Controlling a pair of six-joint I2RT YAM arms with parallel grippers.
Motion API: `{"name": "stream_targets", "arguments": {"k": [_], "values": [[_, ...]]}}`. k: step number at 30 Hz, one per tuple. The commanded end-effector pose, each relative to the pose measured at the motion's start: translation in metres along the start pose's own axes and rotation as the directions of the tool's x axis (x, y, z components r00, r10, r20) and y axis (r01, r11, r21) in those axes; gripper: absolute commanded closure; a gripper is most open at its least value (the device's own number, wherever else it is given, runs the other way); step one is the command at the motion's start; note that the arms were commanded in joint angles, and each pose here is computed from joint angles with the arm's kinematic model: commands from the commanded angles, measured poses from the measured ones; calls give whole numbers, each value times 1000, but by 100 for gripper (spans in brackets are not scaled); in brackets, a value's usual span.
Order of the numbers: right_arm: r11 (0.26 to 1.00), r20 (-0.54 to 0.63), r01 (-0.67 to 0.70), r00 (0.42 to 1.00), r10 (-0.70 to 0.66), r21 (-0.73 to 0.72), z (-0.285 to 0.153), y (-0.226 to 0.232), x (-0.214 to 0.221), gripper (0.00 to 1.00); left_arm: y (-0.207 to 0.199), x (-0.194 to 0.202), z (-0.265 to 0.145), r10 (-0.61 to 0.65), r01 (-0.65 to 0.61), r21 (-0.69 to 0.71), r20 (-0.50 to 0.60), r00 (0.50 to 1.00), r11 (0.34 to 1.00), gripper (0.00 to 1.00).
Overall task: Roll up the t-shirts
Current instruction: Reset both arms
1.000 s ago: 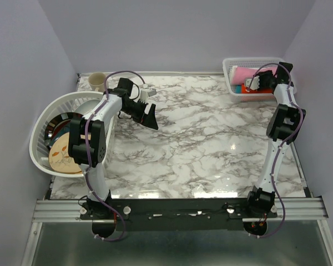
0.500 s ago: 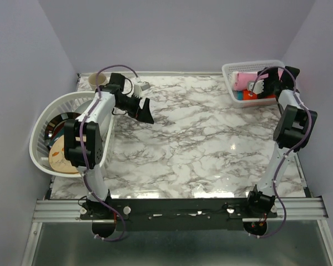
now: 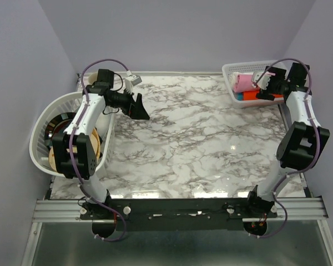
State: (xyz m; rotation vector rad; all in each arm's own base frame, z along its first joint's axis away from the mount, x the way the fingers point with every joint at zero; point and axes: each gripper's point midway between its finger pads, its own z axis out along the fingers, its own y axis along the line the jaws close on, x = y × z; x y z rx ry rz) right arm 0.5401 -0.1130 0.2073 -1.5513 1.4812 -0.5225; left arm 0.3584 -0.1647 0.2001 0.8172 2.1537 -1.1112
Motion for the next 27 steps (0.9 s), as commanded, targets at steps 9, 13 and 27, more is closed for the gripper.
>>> {"name": "stream_targets", "arguments": {"k": [9,13,27], "values": [[496,-6,-798,530,848,-342,-113,58,-217,0,-11,-28,-57,63,-50,-326,28,998,944,2],[441,42,-829,455,889,-344,-134,60,-249,0,-6,-39,-74,155,-113,-462,53,987,879,2],[324,107,-865,307,946,-383,-180,70,-291,0,-16,-46,-90,193,-94,-567,117,974,818,1]]}}
